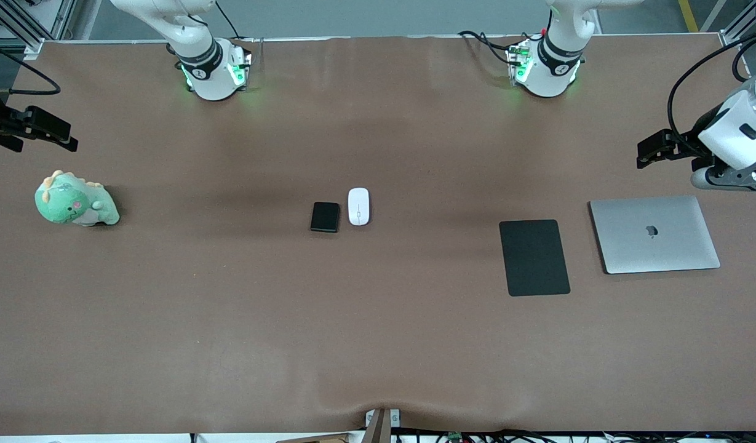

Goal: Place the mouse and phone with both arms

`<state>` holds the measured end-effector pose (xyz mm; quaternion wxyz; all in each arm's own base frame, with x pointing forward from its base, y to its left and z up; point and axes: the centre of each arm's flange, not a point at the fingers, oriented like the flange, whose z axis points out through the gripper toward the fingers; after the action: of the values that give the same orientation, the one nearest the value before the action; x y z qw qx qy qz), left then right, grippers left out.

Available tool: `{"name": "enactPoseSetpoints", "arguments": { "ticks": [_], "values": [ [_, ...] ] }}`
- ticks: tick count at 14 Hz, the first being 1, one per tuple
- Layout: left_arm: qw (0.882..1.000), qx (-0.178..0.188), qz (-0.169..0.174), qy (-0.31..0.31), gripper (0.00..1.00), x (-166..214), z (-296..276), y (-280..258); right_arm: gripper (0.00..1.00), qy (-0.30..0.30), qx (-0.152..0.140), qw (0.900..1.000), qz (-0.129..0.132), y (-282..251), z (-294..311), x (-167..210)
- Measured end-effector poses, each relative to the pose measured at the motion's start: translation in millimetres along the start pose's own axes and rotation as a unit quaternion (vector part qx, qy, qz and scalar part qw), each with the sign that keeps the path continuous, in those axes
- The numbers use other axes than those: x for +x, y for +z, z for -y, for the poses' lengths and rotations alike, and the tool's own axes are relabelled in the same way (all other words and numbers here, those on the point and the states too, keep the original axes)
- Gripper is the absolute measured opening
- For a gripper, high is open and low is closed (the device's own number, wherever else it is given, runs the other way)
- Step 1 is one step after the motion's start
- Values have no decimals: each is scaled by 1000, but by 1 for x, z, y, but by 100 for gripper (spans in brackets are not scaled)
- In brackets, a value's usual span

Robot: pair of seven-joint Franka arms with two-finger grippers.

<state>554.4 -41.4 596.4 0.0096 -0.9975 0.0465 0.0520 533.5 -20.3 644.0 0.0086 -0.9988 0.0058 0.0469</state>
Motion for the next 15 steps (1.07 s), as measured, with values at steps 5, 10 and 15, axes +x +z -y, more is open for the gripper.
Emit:
{"name": "enactPoseSetpoints", "arguments": {
  "ticks": [5, 10, 15],
  "values": [
    [1000, 0, 1, 0, 100, 0, 0, 1, 100, -1, 0, 1000, 3, 3, 1, 2],
    [1000, 0, 1, -1, 100, 0, 1, 1, 100, -2, 0, 1000, 4, 4, 2, 3],
    [1000, 0, 2, -1, 100, 0, 1, 1, 100, -2, 0, 1000, 4, 4, 2, 3]
  ]
}}
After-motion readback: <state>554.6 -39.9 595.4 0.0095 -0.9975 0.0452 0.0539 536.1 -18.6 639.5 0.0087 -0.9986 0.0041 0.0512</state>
